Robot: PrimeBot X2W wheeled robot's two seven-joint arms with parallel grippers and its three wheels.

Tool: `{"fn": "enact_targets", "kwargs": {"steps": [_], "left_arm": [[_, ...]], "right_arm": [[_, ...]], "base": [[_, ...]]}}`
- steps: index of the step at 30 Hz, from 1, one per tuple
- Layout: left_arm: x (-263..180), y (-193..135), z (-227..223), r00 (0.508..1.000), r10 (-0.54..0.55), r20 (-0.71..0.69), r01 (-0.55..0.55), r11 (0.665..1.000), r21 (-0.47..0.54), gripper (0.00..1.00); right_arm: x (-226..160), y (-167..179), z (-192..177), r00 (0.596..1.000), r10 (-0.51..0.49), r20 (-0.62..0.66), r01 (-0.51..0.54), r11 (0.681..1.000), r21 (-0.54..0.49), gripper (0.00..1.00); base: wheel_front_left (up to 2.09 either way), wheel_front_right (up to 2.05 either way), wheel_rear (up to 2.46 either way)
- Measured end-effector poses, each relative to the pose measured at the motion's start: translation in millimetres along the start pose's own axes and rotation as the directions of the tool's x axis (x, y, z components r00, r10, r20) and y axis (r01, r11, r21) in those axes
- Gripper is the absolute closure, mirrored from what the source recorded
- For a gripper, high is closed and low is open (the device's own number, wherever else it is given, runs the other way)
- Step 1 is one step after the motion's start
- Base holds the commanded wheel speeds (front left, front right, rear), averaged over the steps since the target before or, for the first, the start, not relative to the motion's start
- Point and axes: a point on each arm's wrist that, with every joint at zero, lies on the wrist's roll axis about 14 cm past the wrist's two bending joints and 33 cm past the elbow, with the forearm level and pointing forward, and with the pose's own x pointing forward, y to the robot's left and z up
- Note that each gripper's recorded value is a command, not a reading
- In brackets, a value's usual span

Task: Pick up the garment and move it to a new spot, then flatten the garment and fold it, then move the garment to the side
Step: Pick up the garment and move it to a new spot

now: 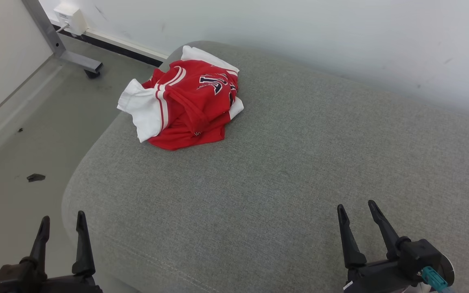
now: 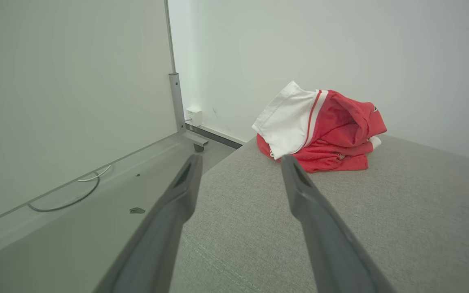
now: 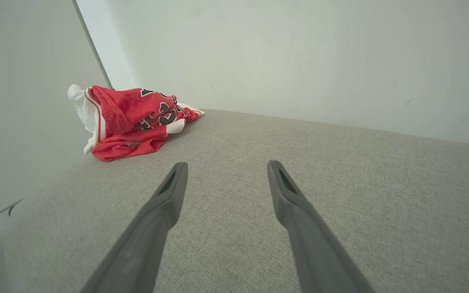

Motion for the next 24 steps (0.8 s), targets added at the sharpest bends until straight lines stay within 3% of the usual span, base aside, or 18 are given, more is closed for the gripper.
{"fn": "enact_targets", "kwargs": {"steps": [10, 18, 24], "left_arm": [[11, -3, 6, 1.0, -0.002, 0.023, 0.002, 1.0, -0.023, 0.0], [85, -18, 80, 0.972, -0.061, 0.229, 0.066, 0.998, -0.011, 0.0], [148, -41, 132, 0.929, -0.116, 0.351, 0.12, 0.993, 0.009, 0.0]], "right_arm": [[-4, -8, -4, 1.0, -0.025, -0.011, 0.025, 1.0, -0.007, 0.0], [4, -33, 7, 0.997, -0.073, 0.007, 0.073, 0.995, -0.064, 0.0], [-1, -76, 11, 0.983, -0.179, 0.031, 0.181, 0.979, -0.091, 0.0]], "base": [[0.0, 0.0, 0.0], [0.0, 0.0, 0.0], [0.0, 0.0, 0.0]]}}
